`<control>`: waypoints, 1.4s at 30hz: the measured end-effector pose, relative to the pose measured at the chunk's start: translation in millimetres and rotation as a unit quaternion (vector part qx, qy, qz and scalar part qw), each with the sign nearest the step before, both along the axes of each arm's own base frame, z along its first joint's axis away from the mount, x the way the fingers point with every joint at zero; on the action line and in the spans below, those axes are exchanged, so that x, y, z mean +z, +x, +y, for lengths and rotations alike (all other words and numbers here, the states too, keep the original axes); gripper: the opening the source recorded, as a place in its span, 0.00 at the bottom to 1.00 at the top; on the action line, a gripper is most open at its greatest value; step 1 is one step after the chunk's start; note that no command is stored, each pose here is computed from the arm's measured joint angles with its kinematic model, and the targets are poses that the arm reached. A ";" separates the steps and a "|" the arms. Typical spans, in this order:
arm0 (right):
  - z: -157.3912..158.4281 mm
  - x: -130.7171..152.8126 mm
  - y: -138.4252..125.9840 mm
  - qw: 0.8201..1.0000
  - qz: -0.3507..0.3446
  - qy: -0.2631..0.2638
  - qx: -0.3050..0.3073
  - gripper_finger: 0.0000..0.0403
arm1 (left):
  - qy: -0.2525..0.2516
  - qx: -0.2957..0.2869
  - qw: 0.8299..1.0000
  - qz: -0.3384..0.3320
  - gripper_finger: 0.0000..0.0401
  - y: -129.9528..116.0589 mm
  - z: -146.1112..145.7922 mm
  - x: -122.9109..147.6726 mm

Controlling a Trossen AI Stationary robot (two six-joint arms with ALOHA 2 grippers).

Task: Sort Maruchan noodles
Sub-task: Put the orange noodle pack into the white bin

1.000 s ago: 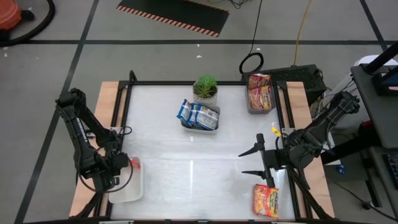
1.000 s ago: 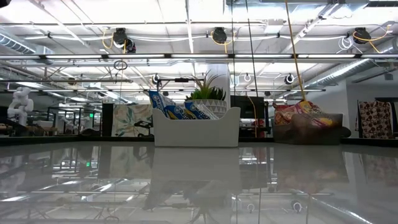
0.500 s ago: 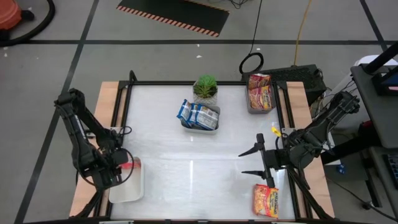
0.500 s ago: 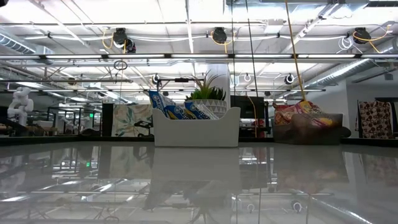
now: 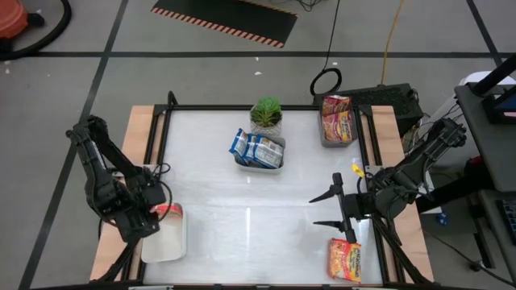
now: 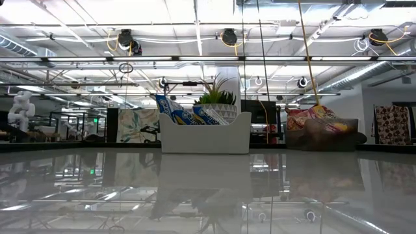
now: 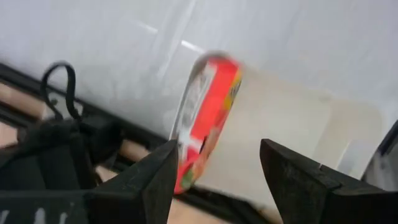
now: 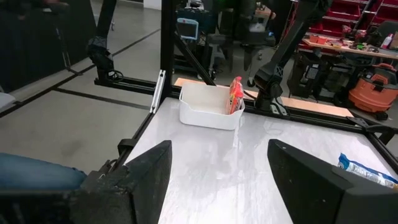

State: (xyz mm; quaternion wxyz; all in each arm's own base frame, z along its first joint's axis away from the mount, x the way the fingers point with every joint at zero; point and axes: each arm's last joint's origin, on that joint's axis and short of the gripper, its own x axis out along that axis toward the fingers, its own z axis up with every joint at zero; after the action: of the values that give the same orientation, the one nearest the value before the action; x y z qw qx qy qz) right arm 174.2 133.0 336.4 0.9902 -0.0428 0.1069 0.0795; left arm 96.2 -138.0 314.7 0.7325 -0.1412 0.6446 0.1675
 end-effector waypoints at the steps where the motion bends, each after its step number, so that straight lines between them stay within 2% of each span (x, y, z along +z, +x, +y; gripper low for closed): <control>1: 0.1 0.0 0.0 1.000 0.000 0.001 0.000 0.64 | 0.003 0.005 1.000 -0.014 0.58 2.2 0.9 3.1; 8: 0.0 0.0 0.0 1.000 0.004 0.022 -0.005 0.64 | 0.066 0.005 0.988 -0.137 0.58 19.6 7.7 9.5; 13: 0.1 -0.3 -0.1 0.999 0.008 0.045 -0.008 0.64 | 0.073 -0.016 0.971 -0.227 0.58 40.7 4.1 8.7; 17: -0.1 -1.6 -0.4 0.998 0.017 0.064 -0.014 0.64 | 0.082 -0.056 0.935 -0.339 0.58 65.8 -6.7 3.8; 20: -0.1 -2.5 -0.4 0.997 0.023 0.078 -0.019 0.64 | 0.071 -0.105 0.907 -0.402 0.58 85.4 -15.0 -6.9; 23: 1.5 -5.5 1.4 0.995 0.033 0.089 -0.024 0.64 | 0.066 -0.143 0.881 -0.447 0.58 101.9 -20.2 -20.4; 25: 3.9 -8.9 4.1 0.994 0.042 0.098 -0.028 0.64 | 0.059 -0.146 0.871 -0.465 0.58 109.4 -21.7 -28.7; 28: 9.2 -16.7 10.2 0.992 0.059 0.109 -0.037 0.64 | 0.058 -0.133 0.872 -0.467 0.58 120.2 -22.6 -40.3; 32: 17.0 -29.0 19.0 0.984 0.087 0.144 -0.056 0.64 | 0.058 -0.115 0.888 -0.442 0.58 130.3 -29.3 -60.3; 35: 22.5 -38.5 25.3 0.976 0.107 0.174 -0.073 0.64 | 0.063 -0.125 0.897 -0.419 0.58 136.4 -39.9 -79.2; 42: 40.8 -67.7 39.7 0.952 0.157 0.238 -0.113 0.64 | 0.014 -0.139 0.912 -0.387 0.58 147.4 -62.6 -114.9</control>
State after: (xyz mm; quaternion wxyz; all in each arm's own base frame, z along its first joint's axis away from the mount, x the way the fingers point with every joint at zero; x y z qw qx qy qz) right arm 213.9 173.8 268.7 0.9448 0.2192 0.2434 -0.0040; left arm 243.6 -200.6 199.8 0.9422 -0.0933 0.3216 0.0057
